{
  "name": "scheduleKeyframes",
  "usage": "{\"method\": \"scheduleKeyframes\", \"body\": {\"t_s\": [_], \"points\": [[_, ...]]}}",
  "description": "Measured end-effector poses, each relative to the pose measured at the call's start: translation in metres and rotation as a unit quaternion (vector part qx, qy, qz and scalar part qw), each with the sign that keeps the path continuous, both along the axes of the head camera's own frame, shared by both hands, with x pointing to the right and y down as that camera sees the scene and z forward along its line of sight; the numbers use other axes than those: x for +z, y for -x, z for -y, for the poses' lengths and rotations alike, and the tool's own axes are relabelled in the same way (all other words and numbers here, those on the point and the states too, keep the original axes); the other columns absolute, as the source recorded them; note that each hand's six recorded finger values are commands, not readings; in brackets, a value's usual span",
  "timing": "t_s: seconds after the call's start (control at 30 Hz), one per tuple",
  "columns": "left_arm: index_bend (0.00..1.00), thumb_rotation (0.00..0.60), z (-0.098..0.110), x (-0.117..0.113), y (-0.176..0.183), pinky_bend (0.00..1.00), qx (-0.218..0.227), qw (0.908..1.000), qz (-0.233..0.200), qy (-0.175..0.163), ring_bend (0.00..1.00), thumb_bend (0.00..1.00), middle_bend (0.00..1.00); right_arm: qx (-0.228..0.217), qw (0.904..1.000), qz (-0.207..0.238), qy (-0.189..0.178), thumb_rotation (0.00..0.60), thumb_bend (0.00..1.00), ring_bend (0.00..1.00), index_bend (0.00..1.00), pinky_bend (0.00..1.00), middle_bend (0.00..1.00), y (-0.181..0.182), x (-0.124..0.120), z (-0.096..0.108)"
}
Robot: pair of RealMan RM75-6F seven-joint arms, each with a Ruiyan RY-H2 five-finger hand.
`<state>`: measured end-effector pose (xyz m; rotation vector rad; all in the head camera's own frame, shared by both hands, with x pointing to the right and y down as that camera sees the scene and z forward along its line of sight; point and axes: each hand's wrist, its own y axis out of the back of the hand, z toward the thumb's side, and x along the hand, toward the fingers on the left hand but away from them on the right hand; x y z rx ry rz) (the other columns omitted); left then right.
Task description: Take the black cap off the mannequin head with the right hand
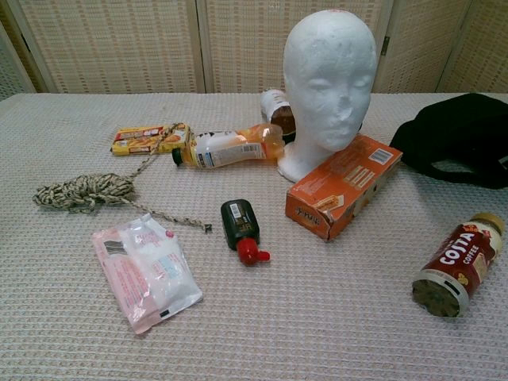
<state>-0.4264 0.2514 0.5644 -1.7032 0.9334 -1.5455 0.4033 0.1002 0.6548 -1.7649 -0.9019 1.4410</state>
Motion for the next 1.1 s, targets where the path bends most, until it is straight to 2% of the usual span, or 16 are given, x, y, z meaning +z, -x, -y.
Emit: {"method": "scheduleKeyframes", "body": {"t_s": [0.03,0.07,0.1,0.13,0.17,0.23,0.3,0.4,0.57,0.63,0.7,0.8,0.9,1.1], "points": [[0.21,0.6,0.0,0.0,0.0,0.17,0.0,1.0,0.0,0.0,0.15,0.08,0.18,-0.002,1.0,-0.005,0.006,0.6,0.29,0.82,0.45,0.99,0.84,0.0,0.006,-0.001],[0.21,0.6,0.0,0.0,-0.001,0.17,0.0,1.0,-0.001,0.0,0.15,0.08,0.18,-0.003,0.9999,-0.008,0.012,0.589,0.18,0.72,0.34,0.93,0.75,0.0,0.009,-0.002],[0.21,0.6,0.0,0.0,-0.001,0.17,0.001,1.0,-0.001,0.0,0.15,0.08,0.18,-0.004,0.9997,-0.011,0.019,0.567,0.09,0.6,0.22,0.83,0.62,0.0,0.012,-0.003],[0.21,0.6,0.0,0.0,0.0,0.17,0.0,1.0,-0.001,0.0,0.15,0.08,0.18,-0.005,0.9995,-0.014,0.029,0.546,0.05,0.52,0.16,0.75,0.54,0.0,0.016,-0.005],[0.21,0.6,0.0,0.0,0.0,0.17,0.0,1.0,-0.001,0.0,0.15,0.08,0.18,-0.005,0.9992,-0.017,0.037,0.504,0.01,0.38,0.06,0.6,0.4,0.0,0.019,-0.006],[0.21,0.6,0.0,0.0,0.001,0.17,-0.001,1.0,0.0,0.0,0.15,0.08,0.18,-0.005,0.9983,-0.023,0.054,0.458,0.0,0.24,0.0,0.44,0.25,0.0,0.022,-0.009],[0.21,0.6,-0.001,0.001,0.001,0.17,-0.002,1.0,0.0,0.001,0.15,0.08,0.18,-0.006,0.9979,-0.026,0.059,0.442,0.0,0.14,0.0,0.37,0.17,0.0,0.02,-0.011],[0.21,0.6,-0.001,0.001,0.002,0.17,-0.002,1.0,0.0,0.001,0.15,0.08,0.18,-0.006,0.9978,-0.031,0.059,0.441,0.0,0.12,0.0,0.35,0.15,-0.002,0.012,-0.015],[0.21,0.6,0.0,0.001,0.004,0.17,-0.006,1.0,-0.002,-0.002,0.15,0.08,0.18,0.005,0.9988,-0.039,0.028,0.452,0.0,0.12,0.0,0.35,0.15,-0.015,-0.014,-0.024],[0.21,0.6,0.001,0.001,0.005,0.17,-0.008,1.0,-0.003,-0.005,0.15,0.08,0.18,0.013,0.999,-0.042,0.01,0.449,0.04,0.14,0.04,0.35,0.18,-0.023,-0.027,-0.031],[0.21,0.6,0.002,0.001,0.006,0.17,-0.01,0.9999,-0.004,-0.009,0.15,0.08,0.18,0.02,0.9987,-0.046,-0.006,0.457,0.09,0.17,0.12,0.35,0.23,-0.03,-0.04,-0.039],[0.21,0.6,0.003,-0.001,0.007,0.17,-0.012,0.9998,-0.004,-0.015,0.15,0.08,0.18,0.034,0.9977,-0.05,-0.03,0.485,0.13,0.2,0.18,0.35,0.26,-0.043,-0.063,-0.057],[0.21,0.6,0.004,-0.002,0.008,0.17,-0.013,0.9997,-0.003,-0.022,0.15,0.09,0.18,0.047,0.9964,-0.054,-0.046,0.489,0.14,0.2,0.19,0.35,0.26,-0.053,-0.085,-0.081],[0.21,0.6,0.005,-0.003,0.007,0.17,-0.014,0.9991,-0.005,-0.04,0.15,0.08,0.18,0.068,0.9952,-0.049,-0.051,0.487,0.14,0.2,0.19,0.35,0.26,-0.062,-0.113,-0.13]]}}
